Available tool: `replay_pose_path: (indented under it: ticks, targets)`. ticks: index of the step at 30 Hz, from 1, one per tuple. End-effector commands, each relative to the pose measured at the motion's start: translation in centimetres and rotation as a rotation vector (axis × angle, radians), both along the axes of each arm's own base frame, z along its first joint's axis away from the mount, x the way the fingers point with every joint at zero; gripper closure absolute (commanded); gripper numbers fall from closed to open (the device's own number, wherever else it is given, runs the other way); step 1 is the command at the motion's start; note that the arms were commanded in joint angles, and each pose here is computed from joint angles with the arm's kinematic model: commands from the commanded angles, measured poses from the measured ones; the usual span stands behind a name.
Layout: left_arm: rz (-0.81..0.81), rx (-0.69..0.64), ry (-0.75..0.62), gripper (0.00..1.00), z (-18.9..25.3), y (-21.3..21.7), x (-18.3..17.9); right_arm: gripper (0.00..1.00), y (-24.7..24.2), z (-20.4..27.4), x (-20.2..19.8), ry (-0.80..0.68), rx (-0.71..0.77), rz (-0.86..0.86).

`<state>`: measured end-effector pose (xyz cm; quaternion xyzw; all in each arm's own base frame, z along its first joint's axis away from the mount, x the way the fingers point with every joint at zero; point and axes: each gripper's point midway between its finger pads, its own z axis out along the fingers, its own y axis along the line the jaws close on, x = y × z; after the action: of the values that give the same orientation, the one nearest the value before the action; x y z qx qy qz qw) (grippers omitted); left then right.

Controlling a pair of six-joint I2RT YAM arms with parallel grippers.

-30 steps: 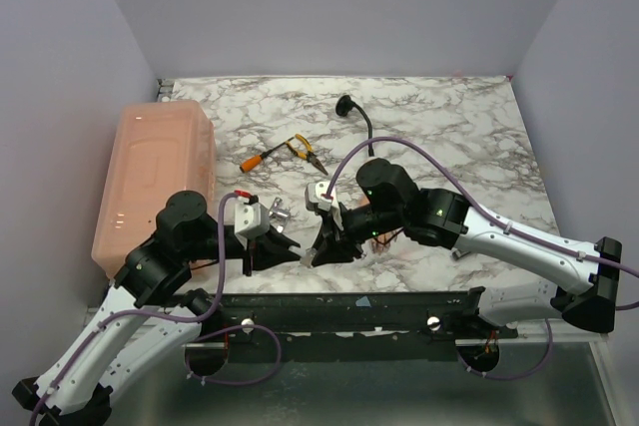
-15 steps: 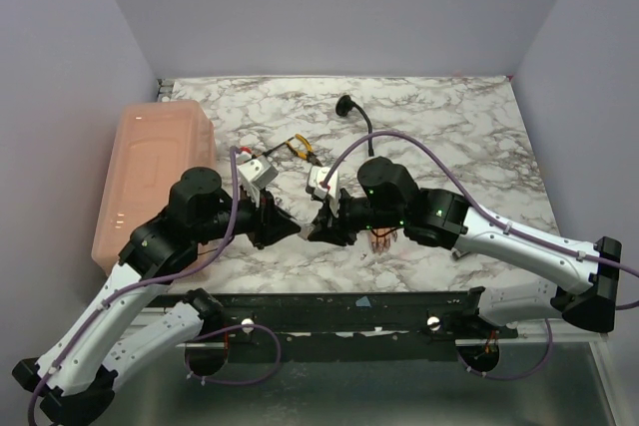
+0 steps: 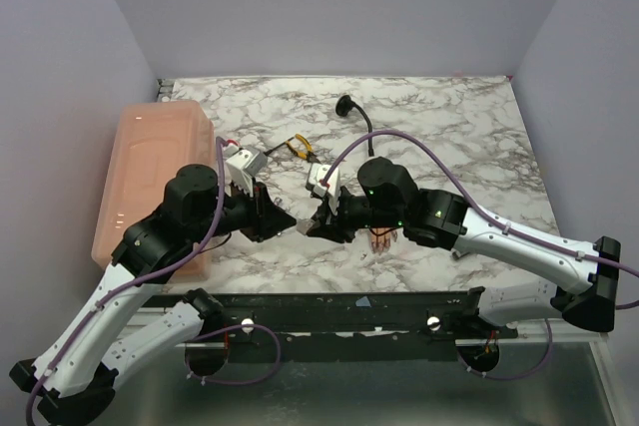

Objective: Paint the nails

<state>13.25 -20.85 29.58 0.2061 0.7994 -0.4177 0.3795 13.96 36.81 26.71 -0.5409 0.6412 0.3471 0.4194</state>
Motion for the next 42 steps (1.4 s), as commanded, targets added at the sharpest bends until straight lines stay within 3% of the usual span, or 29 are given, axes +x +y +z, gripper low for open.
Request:
replay_pose_path:
  ticks: [1,42]
  targets:
    - [0.083,0.002,0.050,1.00,0.4,0.8,0.2,1.00,-0.2,-0.7,0.9,-0.013,-0.020,-0.045]
    - [0.166,0.007,-0.057,1.00,2.6,2.7,0.7,1.00,-0.4,-2.0,0.5,0.008,-0.048,-0.038]
